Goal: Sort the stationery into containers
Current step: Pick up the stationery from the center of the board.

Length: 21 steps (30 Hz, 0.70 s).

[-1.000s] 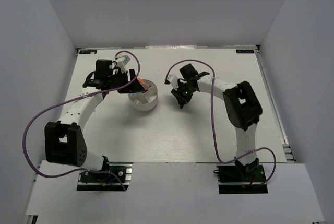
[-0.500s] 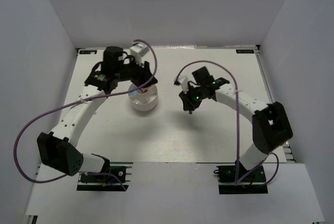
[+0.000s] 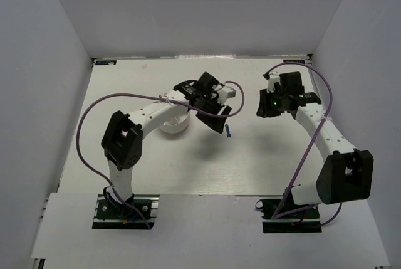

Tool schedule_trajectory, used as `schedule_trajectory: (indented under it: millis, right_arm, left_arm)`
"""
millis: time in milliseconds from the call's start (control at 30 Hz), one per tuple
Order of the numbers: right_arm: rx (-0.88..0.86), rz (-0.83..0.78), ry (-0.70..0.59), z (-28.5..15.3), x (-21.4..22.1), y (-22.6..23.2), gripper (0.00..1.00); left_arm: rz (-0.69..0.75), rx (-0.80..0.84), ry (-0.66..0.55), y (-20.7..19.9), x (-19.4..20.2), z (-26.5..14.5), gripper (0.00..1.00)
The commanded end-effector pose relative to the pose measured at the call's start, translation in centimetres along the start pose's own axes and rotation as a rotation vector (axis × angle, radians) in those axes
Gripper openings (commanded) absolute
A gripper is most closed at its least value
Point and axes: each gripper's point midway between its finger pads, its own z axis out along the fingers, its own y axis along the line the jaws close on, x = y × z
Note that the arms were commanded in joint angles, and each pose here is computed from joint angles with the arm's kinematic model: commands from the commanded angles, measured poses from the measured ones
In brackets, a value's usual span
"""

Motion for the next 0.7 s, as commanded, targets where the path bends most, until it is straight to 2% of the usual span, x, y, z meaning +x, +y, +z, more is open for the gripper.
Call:
schedule_trajectory:
  millis: [0, 33, 100, 167, 200, 300, 400, 533, 667]
  right_arm:
    - [0.017, 0.112, 0.002, -1.1, 0.7, -0.6, 0.31]
    - [0.022, 0.133, -0.002, -1.2, 0.6, -1.3, 0.31]
    - [-0.001, 0.151, -0.003, -1.2, 0.5, -1.3, 0.32]
    - [-0.004, 0.163, -0.011, -1.3, 0.3, -1.7, 0.31]
    - [-0.007, 0.163, -0.015, -1.3, 0.1, -1.7, 0.31]
    - [-0.002, 0.169, -0.016, -1.4, 0.1, -2.3, 0.32]
    - [-0.014, 0.172, -0.012, -1.5, 0.3, -2.7, 0.31]
    - [-0.051, 0.170, -0.034, -1.8, 0.2, -2.1, 0.31]
    - [-0.067, 0.181, -0.020, -1.5, 0.8, -2.2, 0.31]
  left_arm:
    - [-0.031, 0.004, -0.006, -3.0, -0.4, 0.4, 0.77]
    - [-0.027, -0.002, 0.009, -3.7, -0.1, 1.3, 0.74]
    - [-0.052, -0.127, 0.031, -2.2, 0.4, 3.2, 0.63]
    - [-0.052, -0.249, 0.024, -1.2, 0.1, 4.0, 0.60]
    - [-0.071, -0.300, 0.041, -0.6, 0.4, 5.1, 0.55]
    - [-0.095, -0.368, 0.033, -0.6, -0.4, 6.4, 0.43]
    - [-0.154, -0.421, 0.022, -0.6, -0.5, 7.6, 0.40]
    - [-0.208, -0.480, -0.013, -0.1, -1.4, 8.8, 0.41]
    - [-0.269, -0.477, -0.065, -0.4, -3.3, 9.2, 0.39]
